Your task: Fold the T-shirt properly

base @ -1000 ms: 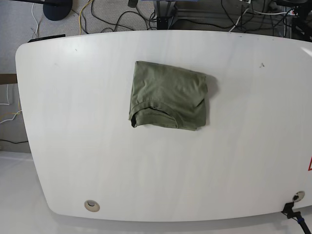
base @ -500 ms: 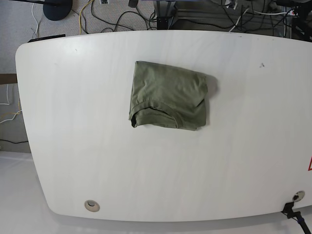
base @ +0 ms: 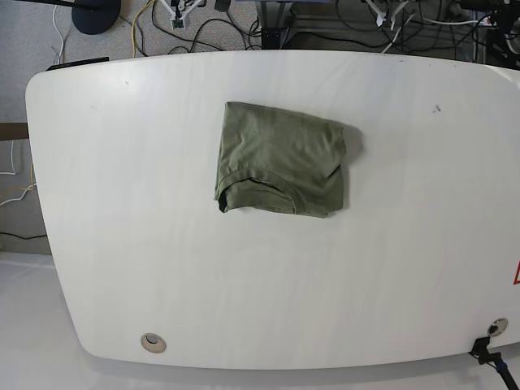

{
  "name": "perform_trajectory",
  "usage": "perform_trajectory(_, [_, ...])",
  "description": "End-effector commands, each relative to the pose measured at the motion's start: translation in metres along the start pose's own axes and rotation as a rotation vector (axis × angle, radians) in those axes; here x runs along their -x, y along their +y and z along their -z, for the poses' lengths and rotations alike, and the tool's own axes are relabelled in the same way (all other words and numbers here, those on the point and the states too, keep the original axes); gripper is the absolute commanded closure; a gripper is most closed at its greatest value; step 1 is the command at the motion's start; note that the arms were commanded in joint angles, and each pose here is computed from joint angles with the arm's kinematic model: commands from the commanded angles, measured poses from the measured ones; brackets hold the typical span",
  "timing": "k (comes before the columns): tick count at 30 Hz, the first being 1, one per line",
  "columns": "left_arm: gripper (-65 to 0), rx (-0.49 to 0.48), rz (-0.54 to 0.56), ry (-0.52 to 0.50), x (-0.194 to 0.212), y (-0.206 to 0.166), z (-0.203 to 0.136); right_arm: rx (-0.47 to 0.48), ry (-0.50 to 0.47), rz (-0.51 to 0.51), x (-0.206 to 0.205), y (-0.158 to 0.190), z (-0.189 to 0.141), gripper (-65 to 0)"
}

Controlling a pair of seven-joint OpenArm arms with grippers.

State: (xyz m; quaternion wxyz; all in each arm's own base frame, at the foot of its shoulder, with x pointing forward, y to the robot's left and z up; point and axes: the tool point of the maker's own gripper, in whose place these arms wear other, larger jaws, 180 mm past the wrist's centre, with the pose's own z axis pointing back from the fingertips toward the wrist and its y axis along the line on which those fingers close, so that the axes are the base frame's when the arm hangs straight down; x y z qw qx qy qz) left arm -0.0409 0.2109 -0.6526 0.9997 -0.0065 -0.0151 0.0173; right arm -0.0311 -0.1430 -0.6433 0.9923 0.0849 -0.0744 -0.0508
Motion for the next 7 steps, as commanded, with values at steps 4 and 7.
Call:
perform_trajectory(4, [-19.3,0.013,-0.002,0.0,0.001,-0.007,0.001,-0.008,0.014,0.013,0.01,0.005,-0.001,-9.4])
perform_trajectory(7, [-19.3,0.025,-0.006,-0.008,-0.003,-0.015,0.002,-0.01,0.011,0.014,0.009,0.006,-0.001,-9.1])
